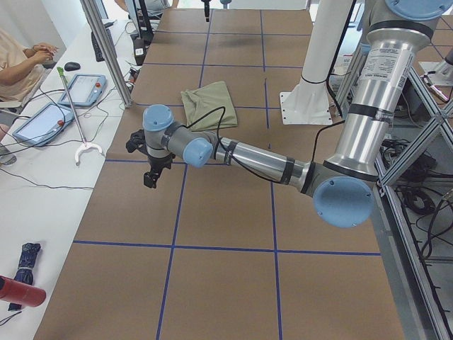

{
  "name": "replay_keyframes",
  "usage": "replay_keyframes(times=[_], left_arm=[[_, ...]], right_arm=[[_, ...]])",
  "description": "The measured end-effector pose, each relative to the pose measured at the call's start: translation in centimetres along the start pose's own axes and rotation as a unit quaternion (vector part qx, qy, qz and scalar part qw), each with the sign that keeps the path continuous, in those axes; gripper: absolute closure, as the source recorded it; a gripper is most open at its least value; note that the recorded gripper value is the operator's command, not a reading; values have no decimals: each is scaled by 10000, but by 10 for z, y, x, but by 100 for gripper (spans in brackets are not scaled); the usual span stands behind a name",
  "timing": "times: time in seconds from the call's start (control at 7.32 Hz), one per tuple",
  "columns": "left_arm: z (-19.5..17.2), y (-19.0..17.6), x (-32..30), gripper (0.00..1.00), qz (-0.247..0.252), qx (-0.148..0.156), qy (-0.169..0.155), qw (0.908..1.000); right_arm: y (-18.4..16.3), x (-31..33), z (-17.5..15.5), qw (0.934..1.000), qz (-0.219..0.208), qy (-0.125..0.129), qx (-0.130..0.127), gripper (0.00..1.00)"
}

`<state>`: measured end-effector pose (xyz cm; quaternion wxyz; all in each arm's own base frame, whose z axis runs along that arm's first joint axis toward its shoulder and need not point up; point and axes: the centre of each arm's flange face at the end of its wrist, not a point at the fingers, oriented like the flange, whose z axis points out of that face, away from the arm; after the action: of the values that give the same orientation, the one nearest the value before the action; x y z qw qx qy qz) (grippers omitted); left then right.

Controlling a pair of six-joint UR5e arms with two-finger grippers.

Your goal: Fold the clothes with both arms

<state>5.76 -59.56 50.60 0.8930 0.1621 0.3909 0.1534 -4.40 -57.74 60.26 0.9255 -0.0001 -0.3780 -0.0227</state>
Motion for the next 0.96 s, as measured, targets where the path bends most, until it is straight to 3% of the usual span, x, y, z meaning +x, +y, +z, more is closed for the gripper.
replay_keyframes(times=[0.55, 0.96], left_arm=[[5, 45, -42, 0, -306, -186, 27, 9994], [-32, 81, -93, 0, -895, 19, -147, 9959]], right_arm=[[29, 16, -3, 10000, 69, -8, 44, 0], [41, 24, 2, 9999, 157, 38, 9, 0]])
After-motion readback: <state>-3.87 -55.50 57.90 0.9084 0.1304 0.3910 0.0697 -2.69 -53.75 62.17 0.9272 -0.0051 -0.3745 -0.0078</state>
